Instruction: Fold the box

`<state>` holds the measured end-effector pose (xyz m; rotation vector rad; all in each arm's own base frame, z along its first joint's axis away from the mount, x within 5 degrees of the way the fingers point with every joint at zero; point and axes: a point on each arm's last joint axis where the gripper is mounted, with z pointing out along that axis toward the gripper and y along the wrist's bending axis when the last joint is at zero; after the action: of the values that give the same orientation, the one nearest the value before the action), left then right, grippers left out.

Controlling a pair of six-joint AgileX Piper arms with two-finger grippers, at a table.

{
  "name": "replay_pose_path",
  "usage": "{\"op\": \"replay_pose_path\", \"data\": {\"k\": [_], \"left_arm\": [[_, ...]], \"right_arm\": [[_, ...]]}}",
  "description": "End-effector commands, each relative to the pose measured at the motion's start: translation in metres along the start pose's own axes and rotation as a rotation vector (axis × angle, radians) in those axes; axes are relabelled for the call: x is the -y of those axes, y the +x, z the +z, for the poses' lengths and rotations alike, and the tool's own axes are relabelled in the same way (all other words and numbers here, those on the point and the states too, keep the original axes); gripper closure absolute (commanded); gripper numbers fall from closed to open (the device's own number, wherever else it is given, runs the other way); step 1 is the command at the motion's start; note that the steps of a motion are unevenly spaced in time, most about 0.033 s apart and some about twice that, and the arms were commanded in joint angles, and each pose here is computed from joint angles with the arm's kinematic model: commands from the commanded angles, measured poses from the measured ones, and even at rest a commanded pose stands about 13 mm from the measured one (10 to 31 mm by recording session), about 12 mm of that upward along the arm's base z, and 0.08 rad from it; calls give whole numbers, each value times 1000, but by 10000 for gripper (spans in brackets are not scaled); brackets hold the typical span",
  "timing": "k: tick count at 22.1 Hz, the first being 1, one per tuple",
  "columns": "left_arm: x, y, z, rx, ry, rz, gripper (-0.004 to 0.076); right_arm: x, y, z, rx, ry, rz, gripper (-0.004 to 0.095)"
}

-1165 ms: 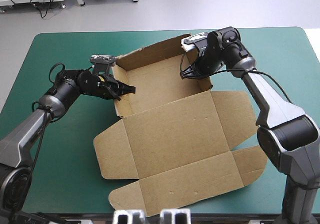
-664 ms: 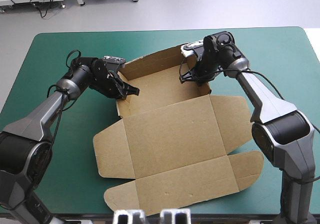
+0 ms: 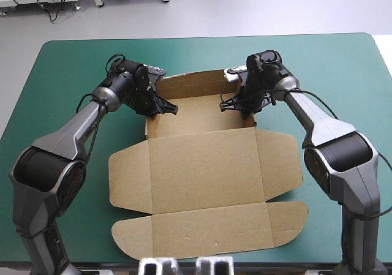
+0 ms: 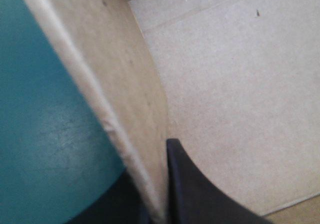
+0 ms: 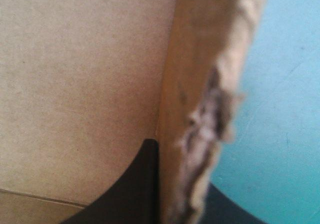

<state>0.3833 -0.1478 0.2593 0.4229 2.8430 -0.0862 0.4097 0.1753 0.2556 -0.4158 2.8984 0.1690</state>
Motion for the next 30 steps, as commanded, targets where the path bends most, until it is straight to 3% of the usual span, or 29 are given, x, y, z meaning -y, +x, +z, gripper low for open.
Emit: {"op": "replay_pose_path", "data": {"k": [1, 6, 9, 10, 11, 14, 15, 17, 23, 25, 29, 30], "left_arm": [[11, -4, -15, 56, 40, 16, 734], [11, -2, -18, 40, 42, 30, 723], [11, -1, -26, -5, 40, 70, 640], [10, -1, -29, -9, 35, 77, 595], [10, -4, -39, -3, 33, 79, 477], [10, -13, -60, 41, 26, 84, 282], [9, -18, -74, 88, 23, 85, 184], [7, -21, -100, 172, 1, 90, 142], [-6, 0, -174, 346, -123, 102, 150], [-5, 20, -205, 414, -80, 94, 220], [-5, 88, -249, 477, -38, 191, 550], [-9, 114, -251, 469, -66, 233, 671]], "right_arm": [[-4, 2, -30, 56, -43, -24, 932], [2, 2, -31, 46, -61, -17, 929], [2, 2, -32, 49, -73, -53, 855], [1, 2, -32, 49, -82, -62, 801], [-2, 2, -32, 49, -109, -72, 648], [-3, 3, -33, 51, -123, -71, 361], [-3, 3, -37, 58, -118, -73, 205], [-2, 5, -49, 86, -104, -79, 104], [7, 20, -124, 266, 33, -128, 103], [7, 28, -147, 319, 36, -159, 103], [5, 38, -171, 373, 24, -177, 108], [5, 39, -172, 376, 24, -180, 108]]}}
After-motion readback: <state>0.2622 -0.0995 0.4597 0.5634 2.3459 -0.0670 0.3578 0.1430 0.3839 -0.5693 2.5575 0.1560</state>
